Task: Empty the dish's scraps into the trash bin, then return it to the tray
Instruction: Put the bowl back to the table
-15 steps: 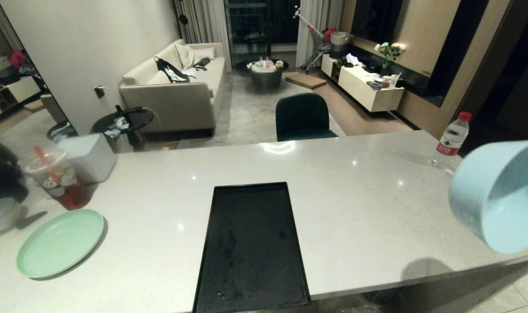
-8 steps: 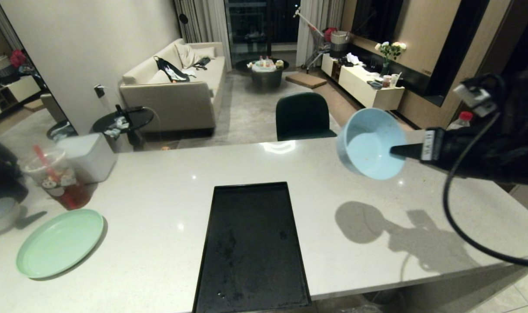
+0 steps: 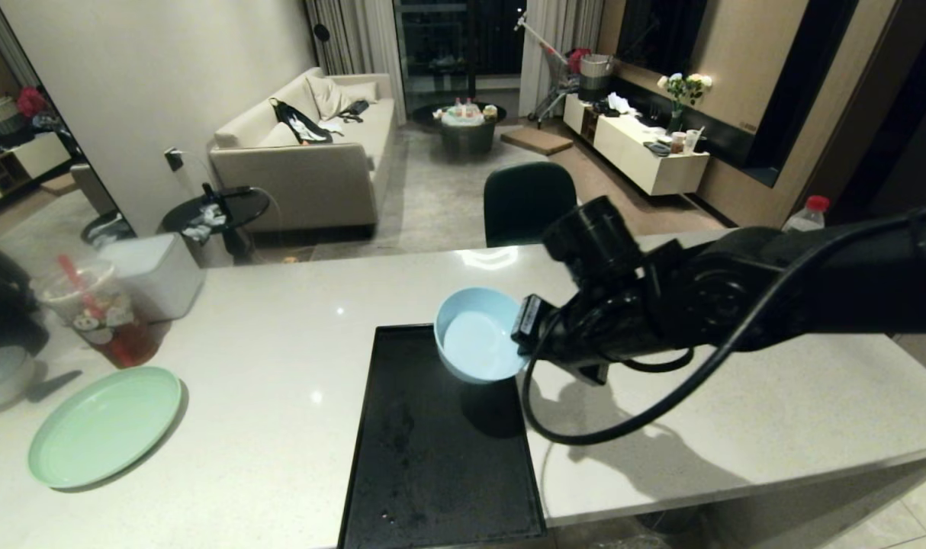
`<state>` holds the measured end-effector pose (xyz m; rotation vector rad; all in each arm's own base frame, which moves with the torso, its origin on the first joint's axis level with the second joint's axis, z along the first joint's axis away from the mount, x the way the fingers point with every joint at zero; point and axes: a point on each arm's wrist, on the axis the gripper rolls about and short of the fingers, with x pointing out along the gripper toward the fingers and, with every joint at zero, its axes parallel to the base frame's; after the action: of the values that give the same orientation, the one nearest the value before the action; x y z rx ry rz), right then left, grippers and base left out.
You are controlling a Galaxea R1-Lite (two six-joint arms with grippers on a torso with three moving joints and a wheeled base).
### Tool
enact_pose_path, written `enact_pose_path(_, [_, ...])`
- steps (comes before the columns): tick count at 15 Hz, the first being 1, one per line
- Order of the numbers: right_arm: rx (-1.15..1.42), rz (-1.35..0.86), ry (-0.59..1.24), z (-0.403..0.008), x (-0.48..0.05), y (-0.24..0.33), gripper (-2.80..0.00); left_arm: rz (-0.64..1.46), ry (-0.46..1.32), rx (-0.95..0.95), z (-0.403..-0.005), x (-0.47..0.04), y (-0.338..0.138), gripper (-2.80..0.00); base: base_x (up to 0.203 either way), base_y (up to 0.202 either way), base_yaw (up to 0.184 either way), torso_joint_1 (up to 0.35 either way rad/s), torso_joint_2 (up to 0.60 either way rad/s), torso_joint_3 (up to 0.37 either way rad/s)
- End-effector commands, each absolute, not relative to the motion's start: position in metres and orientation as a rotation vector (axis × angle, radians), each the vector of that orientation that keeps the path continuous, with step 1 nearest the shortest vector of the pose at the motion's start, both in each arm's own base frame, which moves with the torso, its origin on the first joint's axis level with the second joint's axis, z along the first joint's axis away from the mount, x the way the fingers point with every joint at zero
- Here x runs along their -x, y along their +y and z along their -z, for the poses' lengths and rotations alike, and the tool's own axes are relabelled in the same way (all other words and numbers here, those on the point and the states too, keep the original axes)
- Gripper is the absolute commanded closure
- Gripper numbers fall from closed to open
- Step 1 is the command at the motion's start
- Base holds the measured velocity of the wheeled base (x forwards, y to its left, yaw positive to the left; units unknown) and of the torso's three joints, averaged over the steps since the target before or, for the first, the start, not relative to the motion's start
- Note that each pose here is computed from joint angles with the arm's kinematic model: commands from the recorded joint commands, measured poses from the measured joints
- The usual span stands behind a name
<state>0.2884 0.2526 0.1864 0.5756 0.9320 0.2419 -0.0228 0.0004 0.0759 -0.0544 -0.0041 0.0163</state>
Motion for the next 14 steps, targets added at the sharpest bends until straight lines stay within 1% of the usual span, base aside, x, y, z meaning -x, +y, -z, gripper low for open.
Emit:
enact_pose_path(1, [-0.569, -0.187, 1.01, -0.151, -0.302, 0.282, 0.0, -0.017, -0.004, 0.055, -0.076, 0.023, 0.0, 0.0, 0.0, 0.0, 0.0, 0.0, 0.0, 0.0])
enact_pose_path(4, [-0.606, -0.094, 1.082, -0.132, -0.314, 0.304, 0.0, -0.017, -0.004, 0.055, -0.076, 0.023, 0.0, 0.0, 0.0, 0.0, 0.0, 0.0, 0.0, 0.0])
enact_pose_path(8, [-0.627, -0.076, 1.107, -0.115, -0.319, 0.332, 0.0, -0.017, -0.004, 0.055, -0.076, 0.023, 0.0, 0.0, 0.0, 0.0, 0.0, 0.0, 0.0, 0.0])
enact_pose_path(14, [-0.61, -0.051, 1.126, -0.092, -0.328, 0.341, 0.0, -0.017, -0.004, 0.055, -0.076, 0.023, 0.0, 0.0, 0.0, 0.0, 0.0, 0.0, 0.0, 0.0])
